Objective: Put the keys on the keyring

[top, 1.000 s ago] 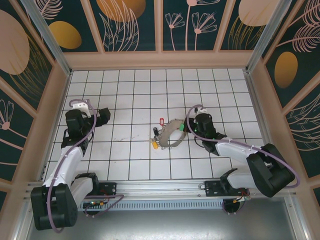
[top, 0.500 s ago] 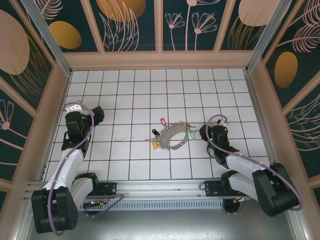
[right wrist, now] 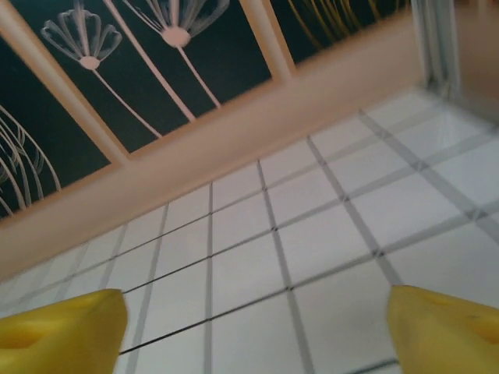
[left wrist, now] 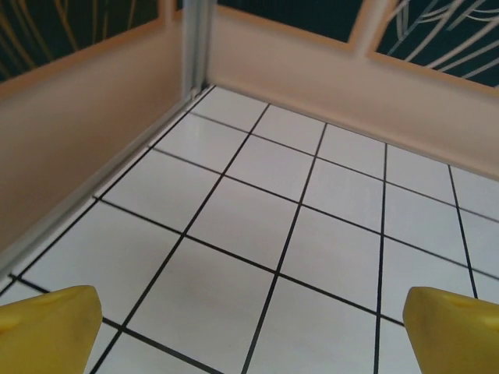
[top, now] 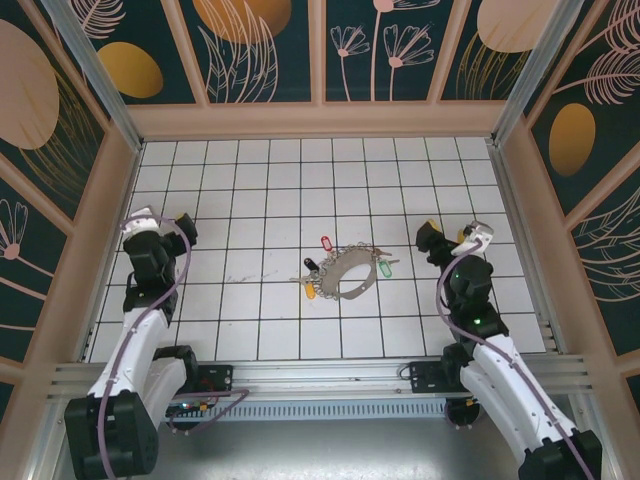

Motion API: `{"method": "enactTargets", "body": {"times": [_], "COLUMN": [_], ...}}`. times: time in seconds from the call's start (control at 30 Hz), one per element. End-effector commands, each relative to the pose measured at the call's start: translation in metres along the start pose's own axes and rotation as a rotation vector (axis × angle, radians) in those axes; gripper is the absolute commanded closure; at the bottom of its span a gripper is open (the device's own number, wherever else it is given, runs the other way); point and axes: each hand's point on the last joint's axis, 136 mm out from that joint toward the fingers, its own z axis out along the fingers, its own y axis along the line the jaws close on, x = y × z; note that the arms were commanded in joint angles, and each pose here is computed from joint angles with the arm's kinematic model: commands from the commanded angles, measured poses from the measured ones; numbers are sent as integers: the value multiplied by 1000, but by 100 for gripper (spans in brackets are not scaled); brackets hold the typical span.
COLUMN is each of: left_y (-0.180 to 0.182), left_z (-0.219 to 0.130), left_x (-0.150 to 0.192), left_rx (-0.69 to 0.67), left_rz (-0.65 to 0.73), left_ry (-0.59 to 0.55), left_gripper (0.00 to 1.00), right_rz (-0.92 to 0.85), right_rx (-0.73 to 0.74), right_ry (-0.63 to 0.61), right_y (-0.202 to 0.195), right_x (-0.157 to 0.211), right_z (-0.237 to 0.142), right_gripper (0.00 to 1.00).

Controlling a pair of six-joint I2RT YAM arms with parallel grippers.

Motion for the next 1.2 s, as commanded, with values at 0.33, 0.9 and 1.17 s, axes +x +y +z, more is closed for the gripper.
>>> {"method": "enactTargets", "body": {"times": [0.33, 0.9, 1.17], "left_y": [-24, -39, -43], "left_z": [-2, 55, 57], "left_x": [23, 37, 38], "left_rx": [202, 207, 162], "left_rz": [117, 108, 143], "left_ry": [-210, -179, -172], "left_gripper": [1, 2, 1], "right_rz": [-321, -265, -244], "right_rx": [2, 79, 84], "right_ry": [-140, 20, 23], "right_y": [-51, -75, -79], "right_x": [32, 57, 56], "right_z": [10, 96, 99], "right_gripper": [1, 1, 1]}}
